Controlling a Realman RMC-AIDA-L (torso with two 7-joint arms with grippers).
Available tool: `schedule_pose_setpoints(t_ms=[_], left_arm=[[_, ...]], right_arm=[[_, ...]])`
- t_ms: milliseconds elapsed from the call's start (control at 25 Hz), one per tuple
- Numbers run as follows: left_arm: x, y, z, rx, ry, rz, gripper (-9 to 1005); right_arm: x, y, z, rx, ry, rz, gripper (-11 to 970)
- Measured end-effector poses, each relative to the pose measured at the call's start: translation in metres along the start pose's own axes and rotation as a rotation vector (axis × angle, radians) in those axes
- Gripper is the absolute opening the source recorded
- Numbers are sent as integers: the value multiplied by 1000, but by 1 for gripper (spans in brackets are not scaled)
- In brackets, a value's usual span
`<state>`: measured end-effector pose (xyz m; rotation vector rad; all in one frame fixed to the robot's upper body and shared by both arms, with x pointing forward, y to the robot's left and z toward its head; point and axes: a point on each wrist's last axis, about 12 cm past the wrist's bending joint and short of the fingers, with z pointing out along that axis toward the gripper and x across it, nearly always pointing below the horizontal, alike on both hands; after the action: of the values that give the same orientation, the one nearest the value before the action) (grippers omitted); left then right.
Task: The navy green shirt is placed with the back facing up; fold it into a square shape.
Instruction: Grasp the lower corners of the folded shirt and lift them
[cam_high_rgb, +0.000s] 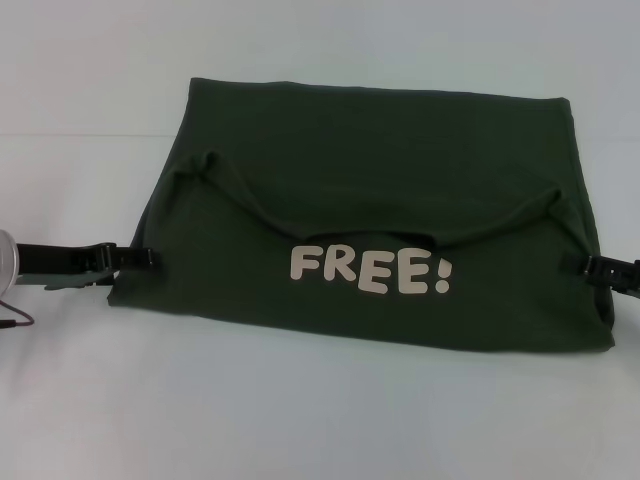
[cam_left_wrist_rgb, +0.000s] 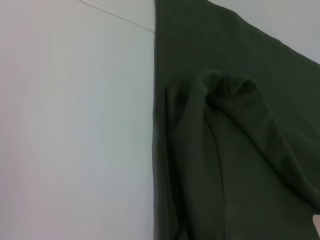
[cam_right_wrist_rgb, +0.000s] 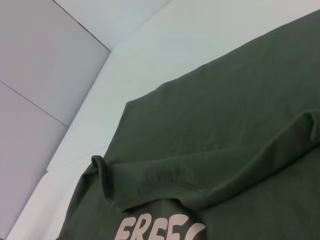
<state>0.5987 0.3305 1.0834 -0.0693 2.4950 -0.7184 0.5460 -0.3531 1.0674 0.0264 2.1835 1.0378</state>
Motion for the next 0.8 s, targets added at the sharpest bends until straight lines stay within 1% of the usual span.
schedule_pose_setpoints(t_ms=[200, 400, 800], left_arm=[[2, 0, 3, -7, 4, 9, 884], [2, -4, 6, -6, 24, 32, 884], [2, -6, 6, 4, 34, 36, 885]], right_arm=[[0, 0, 0, 0, 0, 0, 835], [0, 0, 1, -2, 1, 0, 836], [1, 1, 2, -5, 1, 1, 836]])
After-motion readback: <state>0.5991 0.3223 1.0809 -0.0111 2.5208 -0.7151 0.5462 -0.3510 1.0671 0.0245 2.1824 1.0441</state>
